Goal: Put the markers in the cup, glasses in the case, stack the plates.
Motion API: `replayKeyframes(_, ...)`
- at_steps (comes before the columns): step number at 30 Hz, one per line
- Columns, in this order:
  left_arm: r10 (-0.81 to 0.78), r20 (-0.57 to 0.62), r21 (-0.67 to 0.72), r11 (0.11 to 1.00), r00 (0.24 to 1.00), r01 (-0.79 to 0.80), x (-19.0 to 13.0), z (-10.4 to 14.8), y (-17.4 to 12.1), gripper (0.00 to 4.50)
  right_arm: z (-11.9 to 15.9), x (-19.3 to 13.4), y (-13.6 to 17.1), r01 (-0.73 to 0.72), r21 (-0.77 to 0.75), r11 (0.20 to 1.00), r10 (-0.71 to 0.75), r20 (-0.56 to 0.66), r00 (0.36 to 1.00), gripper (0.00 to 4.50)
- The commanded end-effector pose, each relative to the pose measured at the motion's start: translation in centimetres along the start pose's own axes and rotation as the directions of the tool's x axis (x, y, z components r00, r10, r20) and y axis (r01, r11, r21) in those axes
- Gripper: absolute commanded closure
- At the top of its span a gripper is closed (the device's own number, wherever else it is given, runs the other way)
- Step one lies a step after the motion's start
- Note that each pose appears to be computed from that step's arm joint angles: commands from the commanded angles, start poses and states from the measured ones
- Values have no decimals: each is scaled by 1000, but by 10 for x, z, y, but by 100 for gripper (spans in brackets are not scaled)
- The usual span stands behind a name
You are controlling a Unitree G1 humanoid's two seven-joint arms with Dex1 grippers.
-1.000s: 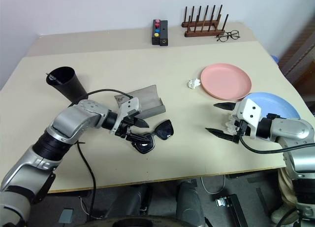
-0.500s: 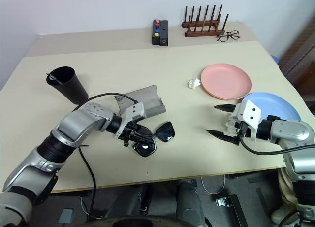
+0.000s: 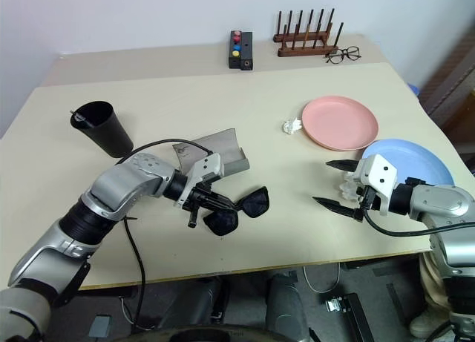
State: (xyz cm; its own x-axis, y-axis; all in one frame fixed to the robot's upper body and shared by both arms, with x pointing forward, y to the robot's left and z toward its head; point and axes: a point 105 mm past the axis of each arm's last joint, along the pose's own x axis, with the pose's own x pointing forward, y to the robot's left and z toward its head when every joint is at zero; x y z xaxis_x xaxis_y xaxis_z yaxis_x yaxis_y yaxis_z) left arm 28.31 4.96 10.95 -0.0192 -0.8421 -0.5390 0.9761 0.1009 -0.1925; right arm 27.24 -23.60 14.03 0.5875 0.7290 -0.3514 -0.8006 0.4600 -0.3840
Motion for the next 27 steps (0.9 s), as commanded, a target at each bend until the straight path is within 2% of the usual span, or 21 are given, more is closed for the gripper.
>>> replayKeyframes(1, 101, 88, 87, 990, 991, -109, -27, 26, 17, 446, 11, -3, -7, 30, -47, 998, -28, 28, 999, 0)
replayKeyframes(5, 174, 287, 170, 958, 942, -229, -59, 66, 31, 446, 11, 3, -10, 28, -51, 998, -26, 40, 999, 0)
replayKeyframes(8, 217, 365, 182, 937, 905, -298, -77, 83, 41, 446, 11, 7, -11, 23, -53, 998, -20, 49, 999, 0)
replayKeyframes(11, 256, 394, 168, 924, 883, -343, -96, 94, 54, 446, 12, 13, -12, 15, -58, 998, -11, 61, 998, 0)
replayKeyframes(15, 284, 331, 153, 925, 900, -348, -109, 87, 65, 446, 14, 20, -15, 9, -65, 998, -4, 73, 997, 0)
replayKeyframes(17, 288, 263, 156, 929, 921, -335, -112, 75, 68, 446, 14, 22, -16, 4, -68, 998, 1, 79, 997, 0)
replayKeyframes(24, 193, 95, 145, 968, 977, -205, -114, 49, 58, 446, 13, 26, -14, -2, -70, 998, 8, 87, 996, 0)
replayKeyframes(27, 161, 75, 130, 977, 984, -170, -110, 46, 56, 446, 13, 26, -13, 0, -68, 998, 6, 89, 996, 0)
